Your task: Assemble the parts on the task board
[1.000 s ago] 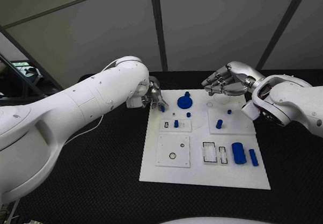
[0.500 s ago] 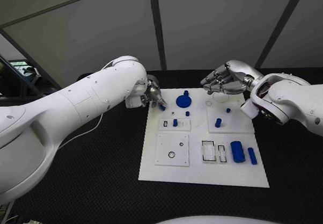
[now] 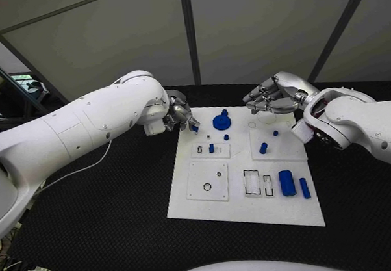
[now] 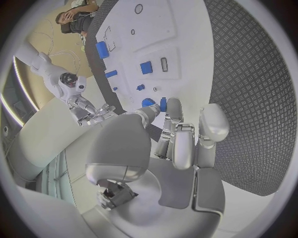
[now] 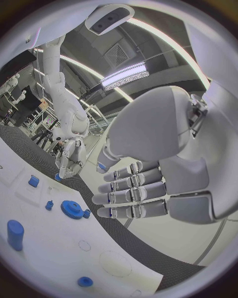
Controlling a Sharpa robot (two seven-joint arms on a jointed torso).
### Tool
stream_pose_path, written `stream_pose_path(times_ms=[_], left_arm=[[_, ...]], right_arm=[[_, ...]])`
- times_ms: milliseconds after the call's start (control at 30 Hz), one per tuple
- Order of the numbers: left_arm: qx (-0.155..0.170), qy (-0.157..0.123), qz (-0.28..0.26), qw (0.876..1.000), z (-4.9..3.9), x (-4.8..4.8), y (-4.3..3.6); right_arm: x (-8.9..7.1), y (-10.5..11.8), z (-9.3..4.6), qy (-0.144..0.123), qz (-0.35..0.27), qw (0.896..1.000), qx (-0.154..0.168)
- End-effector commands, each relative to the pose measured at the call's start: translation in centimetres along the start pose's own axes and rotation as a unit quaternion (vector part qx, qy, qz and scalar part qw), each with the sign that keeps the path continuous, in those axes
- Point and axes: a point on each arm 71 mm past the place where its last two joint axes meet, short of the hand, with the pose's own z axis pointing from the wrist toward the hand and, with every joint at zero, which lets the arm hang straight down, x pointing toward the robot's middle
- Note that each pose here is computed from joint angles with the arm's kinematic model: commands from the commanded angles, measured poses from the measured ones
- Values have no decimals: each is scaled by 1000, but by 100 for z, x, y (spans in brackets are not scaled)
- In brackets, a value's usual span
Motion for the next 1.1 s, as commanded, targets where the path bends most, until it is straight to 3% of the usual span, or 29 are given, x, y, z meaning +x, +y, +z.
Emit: stream_pose_path(times_ms=[33, 333, 700, 1100], left_arm=[[8, -30, -42, 999, -56, 36, -6], [8, -61, -11, 998, -159, 298, 48], [5, -69, 26, 997, -186, 547, 95], [0, -67, 57, 996, -178, 613, 87]], right_arm=[[1, 15, 1, 4, 0, 1000, -4], [3, 14, 2, 5, 1, 1000, -3], [-5, 15, -6, 3, 0, 1000, -5], [-4, 17, -4, 3, 0, 1000, -6]])
